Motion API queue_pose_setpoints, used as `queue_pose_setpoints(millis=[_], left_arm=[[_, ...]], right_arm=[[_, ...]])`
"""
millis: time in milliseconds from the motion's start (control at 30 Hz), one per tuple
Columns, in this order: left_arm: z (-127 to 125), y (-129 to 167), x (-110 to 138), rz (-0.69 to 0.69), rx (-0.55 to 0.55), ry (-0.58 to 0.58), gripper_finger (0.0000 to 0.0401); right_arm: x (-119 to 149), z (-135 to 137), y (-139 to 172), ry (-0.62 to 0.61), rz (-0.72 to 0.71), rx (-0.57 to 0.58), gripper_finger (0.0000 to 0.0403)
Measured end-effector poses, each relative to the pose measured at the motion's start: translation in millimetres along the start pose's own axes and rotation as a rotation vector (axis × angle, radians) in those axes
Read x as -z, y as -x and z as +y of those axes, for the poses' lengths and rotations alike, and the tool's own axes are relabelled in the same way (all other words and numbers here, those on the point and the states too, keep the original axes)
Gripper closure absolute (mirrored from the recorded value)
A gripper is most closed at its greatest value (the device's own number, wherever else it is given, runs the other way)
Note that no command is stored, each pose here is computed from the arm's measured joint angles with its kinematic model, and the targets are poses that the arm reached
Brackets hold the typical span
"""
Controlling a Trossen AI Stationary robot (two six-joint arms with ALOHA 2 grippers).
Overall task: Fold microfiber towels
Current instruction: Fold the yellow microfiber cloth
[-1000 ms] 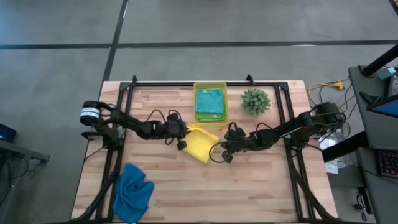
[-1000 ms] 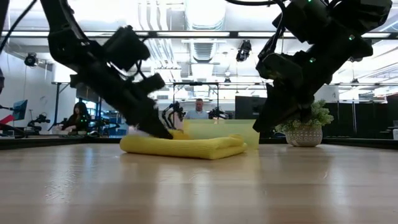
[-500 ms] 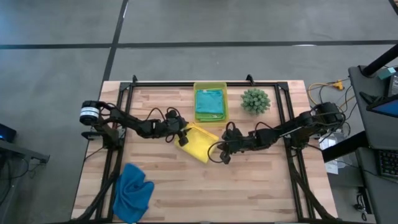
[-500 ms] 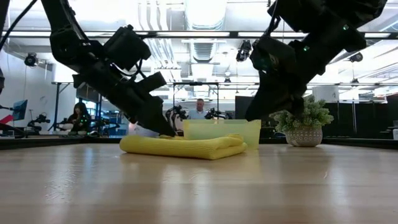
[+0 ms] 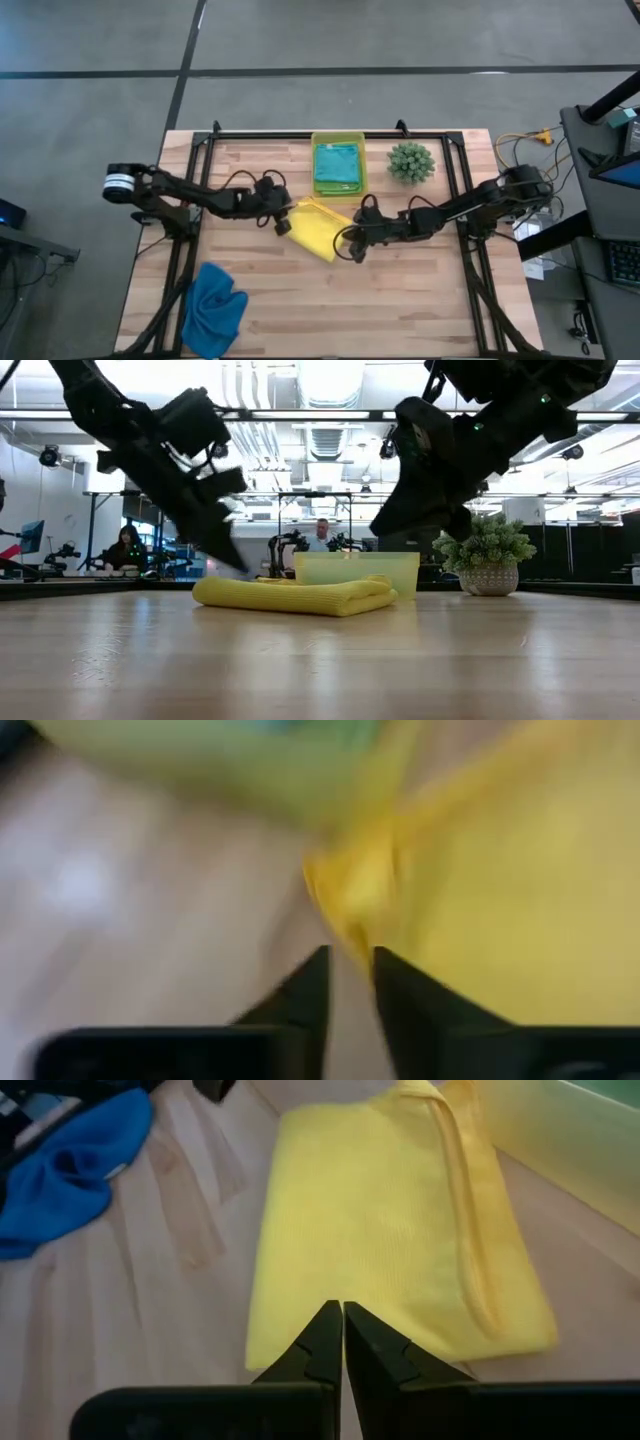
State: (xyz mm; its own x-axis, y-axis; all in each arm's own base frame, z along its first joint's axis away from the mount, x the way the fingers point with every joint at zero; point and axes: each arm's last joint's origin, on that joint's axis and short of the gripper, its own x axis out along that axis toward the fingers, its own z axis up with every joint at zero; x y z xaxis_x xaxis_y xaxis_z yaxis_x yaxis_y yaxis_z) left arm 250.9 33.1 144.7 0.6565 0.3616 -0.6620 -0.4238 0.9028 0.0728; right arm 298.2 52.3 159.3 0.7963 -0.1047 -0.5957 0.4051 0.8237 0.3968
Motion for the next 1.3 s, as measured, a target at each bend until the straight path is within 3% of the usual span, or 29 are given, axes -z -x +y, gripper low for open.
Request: queue_pose_setpoints(millis=[67, 367, 533, 767, 933, 1067, 1300], left_arm=[[-0.9, 1.0, 8.4, 0.079, 0.01, 0.013, 0.0385], [-24.0, -3.2, 18.4, 0.135, 0.143, 0.107, 0.0387], [-56.2, -5.4, 20.1, 0.129, 0.24, 0.157, 0.0387], [-102.4, 6.6, 6.0, 0.089, 0.364, 0.105, 0.0393], [-107.5, 24.1, -13.9, -0.007, 0.323, 0.112, 0.04], [-106.1, 26.7, -27.5, -0.049, 0.321, 0.118, 0.0401], [-100.5, 5.0, -21.7, 0.008, 0.268, 0.12, 0.0401]], right_arm=[[0.0, 0.6, -1.6, -0.014, -0.008, -0.008, 0.0394], [-0.3, 3.8, -2.8, -0.025, 0.009, -0.02, 0.0394], [3.0, 8.6, -0.9, -0.017, 0.044, -0.068, 0.0394], [18.0, 25.2, 5.6, 0.056, 0.126, -0.178, 0.0394], [34.2, 40.6, 13.8, 0.18, 0.165, -0.247, 0.0394], [39.8, 43.5, 14.7, 0.205, 0.15, -0.223, 0.0394], [42.9, 39.3, 9.0, 0.209, 0.141, -0.17, 0.0394]])
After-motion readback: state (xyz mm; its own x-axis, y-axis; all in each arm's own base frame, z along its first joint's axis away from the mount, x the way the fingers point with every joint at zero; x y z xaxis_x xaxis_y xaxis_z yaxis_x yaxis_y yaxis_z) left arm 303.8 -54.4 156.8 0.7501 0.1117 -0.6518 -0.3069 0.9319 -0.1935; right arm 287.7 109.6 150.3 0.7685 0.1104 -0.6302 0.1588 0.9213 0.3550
